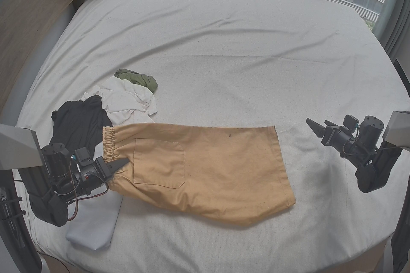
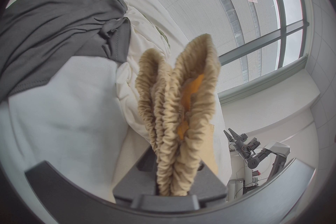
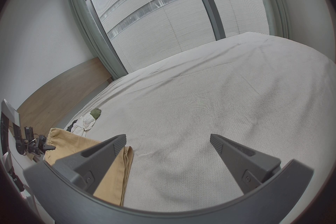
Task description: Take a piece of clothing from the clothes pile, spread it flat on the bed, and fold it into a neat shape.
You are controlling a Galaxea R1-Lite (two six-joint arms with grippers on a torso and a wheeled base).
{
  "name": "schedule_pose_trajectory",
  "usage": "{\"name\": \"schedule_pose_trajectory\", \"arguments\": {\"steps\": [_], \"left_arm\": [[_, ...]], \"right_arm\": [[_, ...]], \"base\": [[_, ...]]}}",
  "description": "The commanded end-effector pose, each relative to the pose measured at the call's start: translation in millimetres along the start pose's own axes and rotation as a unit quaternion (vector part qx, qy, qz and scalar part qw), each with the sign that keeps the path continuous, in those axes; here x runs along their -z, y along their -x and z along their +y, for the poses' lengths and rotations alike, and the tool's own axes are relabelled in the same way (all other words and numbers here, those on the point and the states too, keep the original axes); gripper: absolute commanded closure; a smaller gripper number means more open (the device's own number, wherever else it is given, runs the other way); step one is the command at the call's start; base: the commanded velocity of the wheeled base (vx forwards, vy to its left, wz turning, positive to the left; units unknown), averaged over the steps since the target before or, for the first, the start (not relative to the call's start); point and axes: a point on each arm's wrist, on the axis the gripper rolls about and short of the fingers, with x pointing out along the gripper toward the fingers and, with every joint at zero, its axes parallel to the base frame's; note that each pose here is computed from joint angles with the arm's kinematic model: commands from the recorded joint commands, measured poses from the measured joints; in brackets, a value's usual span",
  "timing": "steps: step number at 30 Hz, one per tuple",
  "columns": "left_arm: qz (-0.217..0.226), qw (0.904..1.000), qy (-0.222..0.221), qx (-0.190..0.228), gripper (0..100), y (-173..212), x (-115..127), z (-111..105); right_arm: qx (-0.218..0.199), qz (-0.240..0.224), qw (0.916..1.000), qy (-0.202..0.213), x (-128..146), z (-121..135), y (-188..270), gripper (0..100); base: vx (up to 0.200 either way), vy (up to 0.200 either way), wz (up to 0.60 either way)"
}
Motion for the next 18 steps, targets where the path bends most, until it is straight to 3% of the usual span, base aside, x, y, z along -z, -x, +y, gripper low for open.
{"name": "schedule_pose_trajectory", "arguments": {"steps": [1,5,7,10,18], "left_arm": [[0.015,0.9997,-0.008,0.018,100,-5,8,-14],[0.028,0.9990,-0.014,0.031,100,-11,15,-24],[0.046,0.9968,-0.028,0.060,100,-17,25,-46],[0.049,0.9960,-0.037,0.064,100,-26,35,-59],[0.047,0.9949,-0.051,0.073,100,-46,48,-74]], "right_arm": [[0.000,0.000,1.0000,0.000,0,0,0,0],[0.000,0.000,1.0000,0.000,0,-1,0,0],[0.001,0.001,1.0000,0.000,0,-1,0,0],[0.000,0.000,1.0000,0.000,0,-1,0,0],[0.000,0.000,1.0000,0.000,0,0,0,0]], "base": [[0.000,0.000,0.00],[0.000,0.000,0.00],[0.000,0.000,0.00],[0.000,0.000,0.00],[0.000,0.000,0.00]]}}
